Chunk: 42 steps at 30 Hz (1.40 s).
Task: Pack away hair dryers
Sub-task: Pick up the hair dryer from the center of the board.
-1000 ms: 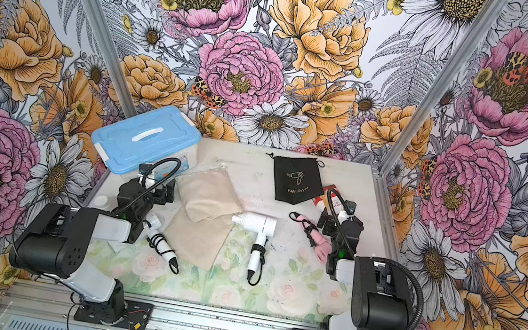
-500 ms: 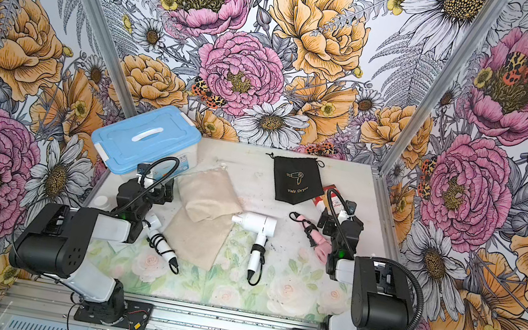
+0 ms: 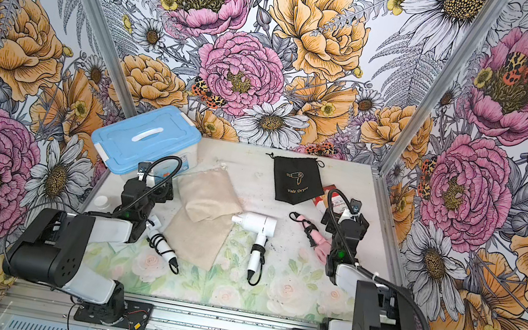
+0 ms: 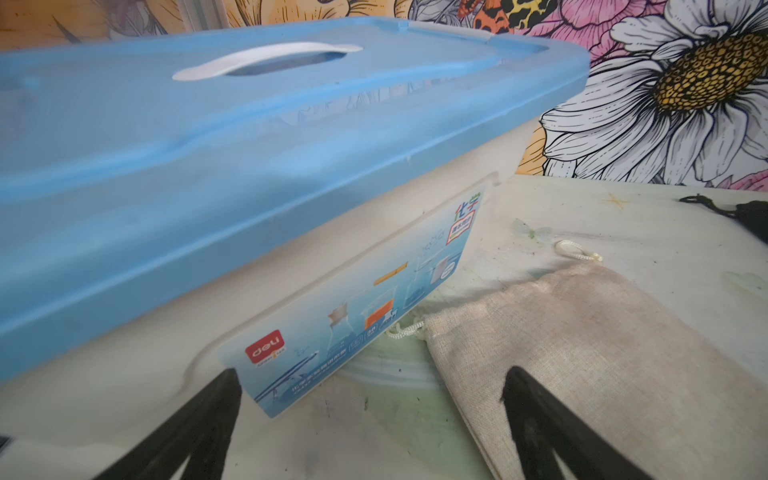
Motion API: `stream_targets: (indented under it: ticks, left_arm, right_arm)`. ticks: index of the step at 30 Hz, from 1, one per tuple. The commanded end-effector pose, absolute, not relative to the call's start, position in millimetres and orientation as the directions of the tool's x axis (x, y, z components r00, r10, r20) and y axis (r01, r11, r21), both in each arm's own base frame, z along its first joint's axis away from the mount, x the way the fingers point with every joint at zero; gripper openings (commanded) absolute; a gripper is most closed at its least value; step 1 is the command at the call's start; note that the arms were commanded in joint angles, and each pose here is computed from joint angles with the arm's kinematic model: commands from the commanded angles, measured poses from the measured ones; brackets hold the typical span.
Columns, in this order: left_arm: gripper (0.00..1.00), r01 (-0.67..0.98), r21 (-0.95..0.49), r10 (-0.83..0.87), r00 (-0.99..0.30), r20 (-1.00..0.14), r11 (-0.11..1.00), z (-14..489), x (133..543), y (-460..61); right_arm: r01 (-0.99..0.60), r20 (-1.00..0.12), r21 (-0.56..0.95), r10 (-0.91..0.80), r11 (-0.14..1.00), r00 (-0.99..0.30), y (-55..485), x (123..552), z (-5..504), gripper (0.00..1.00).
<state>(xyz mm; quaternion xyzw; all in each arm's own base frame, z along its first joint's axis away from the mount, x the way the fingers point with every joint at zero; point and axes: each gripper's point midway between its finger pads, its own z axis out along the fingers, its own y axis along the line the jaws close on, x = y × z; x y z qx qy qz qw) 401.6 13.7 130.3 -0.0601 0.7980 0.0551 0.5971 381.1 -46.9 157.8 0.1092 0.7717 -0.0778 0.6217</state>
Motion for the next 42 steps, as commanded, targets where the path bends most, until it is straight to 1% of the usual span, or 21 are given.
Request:
stream_targets:
  ticks: [1,5,9,11,15,17,21,25,29,32,33,38,42]
  left_arm:
    - [0.98,-0.193,0.058,-0.001,-0.289,-0.957,0.98,155.2,400.9,16.4]
    - [0.98,-0.153,0.072,0.019,-0.325,-0.945,0.986,171.9,401.4,-3.5]
    - [0.98,-0.099,0.113,0.067,-0.382,-0.922,0.989,172.9,397.5,-37.7]
    - [0.99,-0.071,0.135,0.097,-0.393,-0.915,0.988,170.7,393.8,-56.9]
    - [0.99,0.019,0.143,0.137,-0.437,-0.889,0.99,164.0,390.0,-96.8]
    - [0.99,0.067,0.14,0.155,-0.457,-0.876,0.988,163.3,388.4,-115.7]
    - [0.99,0.15,0.046,0.117,-0.508,-0.854,0.988,168.2,387.7,-147.3]
    - [0.99,0.203,-0.04,0.088,-0.58,-0.81,0.978,185.1,388.5,-171.2]
    - [0.99,0.264,-0.159,0.05,-0.641,-0.766,0.951,209.2,383.7,-196.9]
    - [0.99,0.264,-0.225,0.015,-0.679,-0.734,0.938,223.0,379.0,-204.7]
    - [0.99,0.265,-0.242,0.009,-0.691,-0.722,0.933,225.6,376.9,-206.7]
    - [0.99,0.267,-0.274,0.005,-0.724,-0.69,0.924,231.3,365.3,-209.3]
    - [0.99,0.276,-0.284,0.006,-0.727,-0.687,0.918,235.3,357.6,-209.8]
  right_arm:
    - [0.348,-0.969,0.061,0.14,0.936,-0.205,-57.8,374.8,170.6,1.0]
    - [0.37,-0.954,0.133,0.221,0.919,-0.205,-56.5,371.8,184.4,0.99]
    - [0.388,-0.939,0.216,0.299,0.896,-0.169,-55.4,358.4,200.9,1.0]
    - [0.373,-0.928,0.25,0.331,0.894,-0.171,-49.9,354.7,206.7,0.99]
    - [0.335,-0.882,0.317,0.406,0.887,-0.241,-26.1,348.3,204.7,0.96]
    - [0.306,-0.869,0.329,0.413,0.893,-0.273,-6.6,343.4,204.2,0.97]
    - [0.236,-0.831,0.299,0.373,0.925,-0.412,42.5,333.2,196.4,0.99]
    - [0.15,-0.799,0.262,0.302,0.953,-0.52,95.7,316.0,188.5,0.99]
    - [0.062,-0.749,0.224,0.212,0.973,-0.628,147.6,293.2,167.1,0.99]
    - [0.031,-0.703,0.206,0.17,0.978,-0.691,173.0,276.5,146.2,0.99]
    - [0.007,-0.686,0.204,0.148,0.979,-0.712,185.0,267.8,139.0,0.99]
    - [0.0,-0.61,0.192,0.119,0.981,-0.784,211.8,236.8,104.5,0.94]
    - [-0.012,-0.573,0.168,0.088,0.986,-0.815,231.0,224.1,84.5,0.91]
